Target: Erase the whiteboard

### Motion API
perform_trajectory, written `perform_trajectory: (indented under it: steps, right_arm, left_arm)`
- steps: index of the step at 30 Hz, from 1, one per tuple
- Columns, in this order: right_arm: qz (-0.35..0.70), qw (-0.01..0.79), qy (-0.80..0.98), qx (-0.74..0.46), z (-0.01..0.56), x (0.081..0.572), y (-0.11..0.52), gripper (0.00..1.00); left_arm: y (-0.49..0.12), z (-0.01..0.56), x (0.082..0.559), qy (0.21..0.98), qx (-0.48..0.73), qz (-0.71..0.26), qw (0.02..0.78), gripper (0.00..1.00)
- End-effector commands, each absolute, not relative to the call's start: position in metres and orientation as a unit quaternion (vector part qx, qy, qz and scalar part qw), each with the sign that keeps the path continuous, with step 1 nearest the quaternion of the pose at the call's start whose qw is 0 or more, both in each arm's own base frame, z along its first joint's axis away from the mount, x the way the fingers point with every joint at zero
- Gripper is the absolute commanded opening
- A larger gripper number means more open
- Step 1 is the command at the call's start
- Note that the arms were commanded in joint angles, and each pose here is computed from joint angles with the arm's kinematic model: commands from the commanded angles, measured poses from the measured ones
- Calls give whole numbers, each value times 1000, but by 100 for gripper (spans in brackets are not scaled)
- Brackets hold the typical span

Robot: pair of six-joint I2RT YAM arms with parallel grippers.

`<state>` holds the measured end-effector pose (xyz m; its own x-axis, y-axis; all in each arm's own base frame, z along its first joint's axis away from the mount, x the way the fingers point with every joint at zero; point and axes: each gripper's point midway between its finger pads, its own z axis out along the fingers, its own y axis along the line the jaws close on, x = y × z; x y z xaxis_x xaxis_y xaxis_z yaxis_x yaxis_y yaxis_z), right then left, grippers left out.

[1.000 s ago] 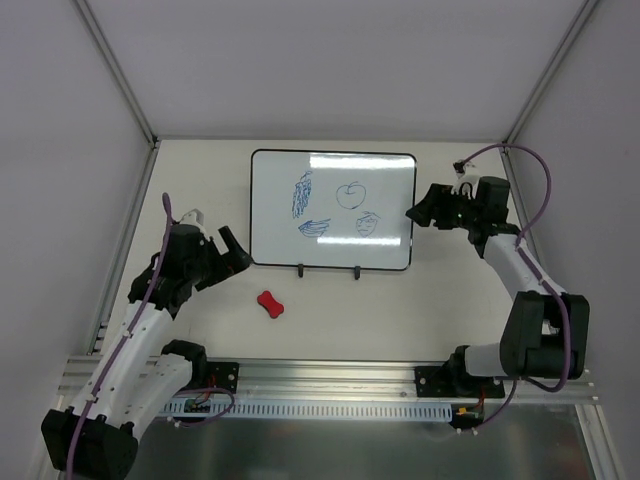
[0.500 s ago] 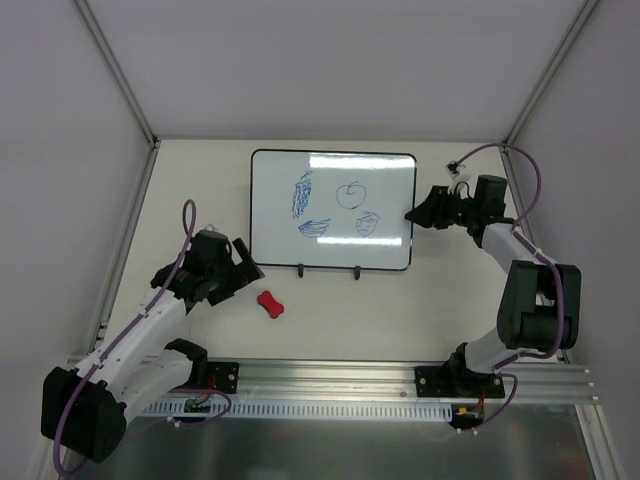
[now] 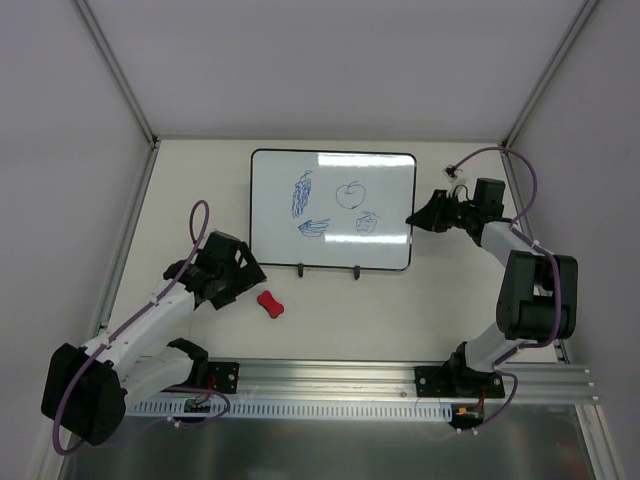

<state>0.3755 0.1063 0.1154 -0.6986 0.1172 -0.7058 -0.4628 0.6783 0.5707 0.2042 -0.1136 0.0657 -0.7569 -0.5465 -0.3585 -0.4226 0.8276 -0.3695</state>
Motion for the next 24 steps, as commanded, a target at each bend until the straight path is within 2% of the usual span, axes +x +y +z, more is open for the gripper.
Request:
perform_trajectory:
  steps: [1,6,24]
  right_arm:
    - [383,391,827,-126,117,380,104,14]
    - [379,392,829,-122,116,381,100,10]
    - [384,337,857,-60,92,371,93,11]
  left_arm:
    - [-112,60,203,927,-272,-118,230,99]
    - [-121,55,200,929,-275,-112,220,99]
    - [-140,41,196,940,-268,-83,192,96]
